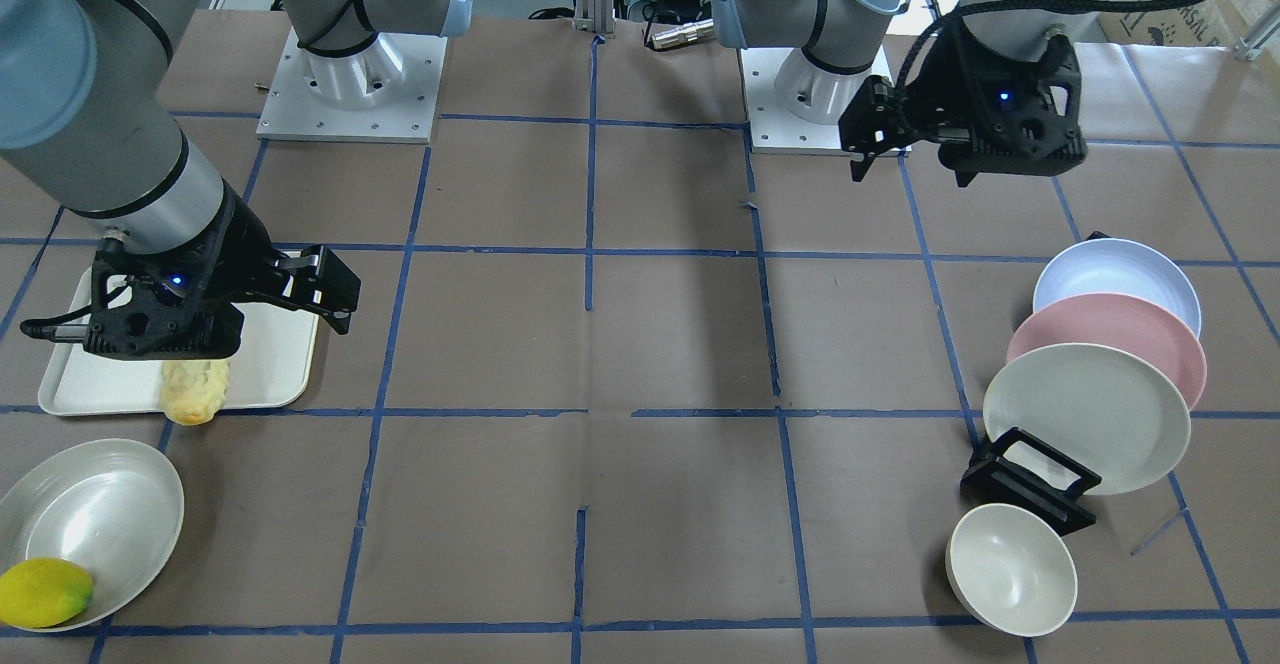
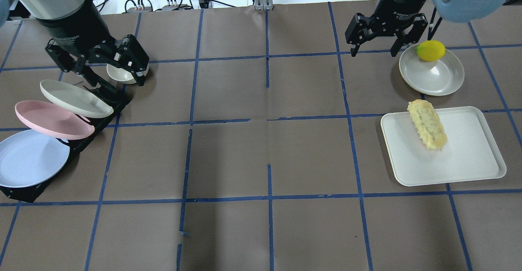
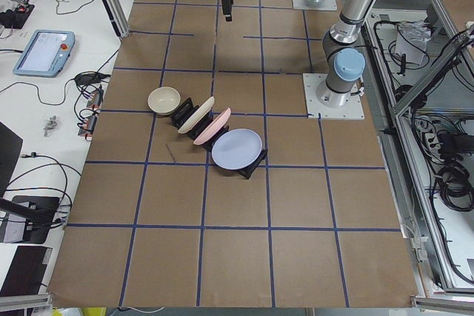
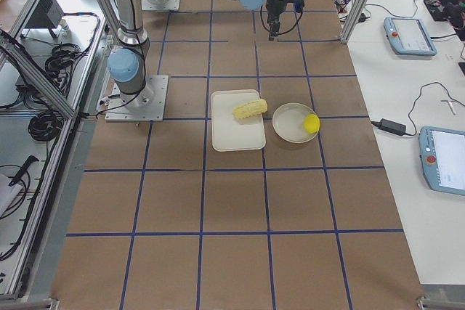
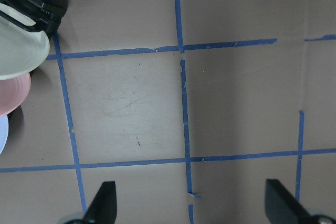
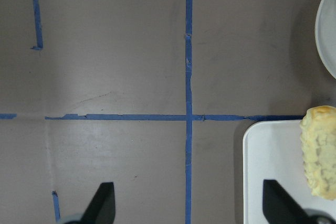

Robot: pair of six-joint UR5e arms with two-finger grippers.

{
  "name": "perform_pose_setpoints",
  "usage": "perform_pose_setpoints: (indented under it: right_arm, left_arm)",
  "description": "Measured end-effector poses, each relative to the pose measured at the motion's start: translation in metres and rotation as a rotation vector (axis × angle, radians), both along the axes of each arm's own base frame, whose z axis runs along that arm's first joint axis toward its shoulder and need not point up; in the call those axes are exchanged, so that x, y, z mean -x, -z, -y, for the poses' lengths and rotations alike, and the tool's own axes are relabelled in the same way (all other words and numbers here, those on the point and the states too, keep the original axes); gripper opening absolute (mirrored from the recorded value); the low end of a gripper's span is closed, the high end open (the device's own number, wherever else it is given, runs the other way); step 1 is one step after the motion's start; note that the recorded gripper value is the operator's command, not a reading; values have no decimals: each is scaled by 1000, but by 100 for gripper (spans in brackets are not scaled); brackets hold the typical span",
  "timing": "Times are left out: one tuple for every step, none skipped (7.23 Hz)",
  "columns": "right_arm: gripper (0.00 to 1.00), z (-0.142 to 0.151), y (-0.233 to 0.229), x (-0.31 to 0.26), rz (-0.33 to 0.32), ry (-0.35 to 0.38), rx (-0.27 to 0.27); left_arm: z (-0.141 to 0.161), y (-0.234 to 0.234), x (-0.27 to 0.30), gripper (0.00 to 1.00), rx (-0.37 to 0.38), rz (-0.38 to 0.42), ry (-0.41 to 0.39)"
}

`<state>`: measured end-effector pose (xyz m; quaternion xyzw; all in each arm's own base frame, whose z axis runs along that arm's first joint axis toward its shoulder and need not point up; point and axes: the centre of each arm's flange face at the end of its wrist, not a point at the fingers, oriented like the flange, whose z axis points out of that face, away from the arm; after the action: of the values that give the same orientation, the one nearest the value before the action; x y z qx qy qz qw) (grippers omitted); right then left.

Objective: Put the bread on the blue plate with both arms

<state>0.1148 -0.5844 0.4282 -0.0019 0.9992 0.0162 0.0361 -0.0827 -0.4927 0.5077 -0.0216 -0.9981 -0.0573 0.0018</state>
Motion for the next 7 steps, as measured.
perform_pose_setpoints:
  right_arm:
    - [100, 0, 0, 0, 0, 0, -1]
    - [100, -1, 1, 0, 0, 0, -1]
    - [100, -1, 1, 0, 0, 0, -3]
    - [100, 0, 2, 0, 0, 0, -3]
    - [100, 1, 3, 0, 0, 1, -4]
    - [100, 3, 5, 1, 0, 1, -8]
    - [100, 5, 6, 1, 0, 1, -9]
  left_arm:
    - [2, 0, -34, 100, -8, -12, 18]
    - [1, -2, -69, 100, -12, -23, 28]
    - [-1, -2, -108, 100, -18, -38, 46]
    - [-6, -1, -152, 100, -21, -58, 69]
    - [-14, 3, -202, 100, -22, -82, 89]
    - [-26, 8, -251, 100, -23, -105, 103]
    - [-41, 13, -295, 100, -20, -125, 112]
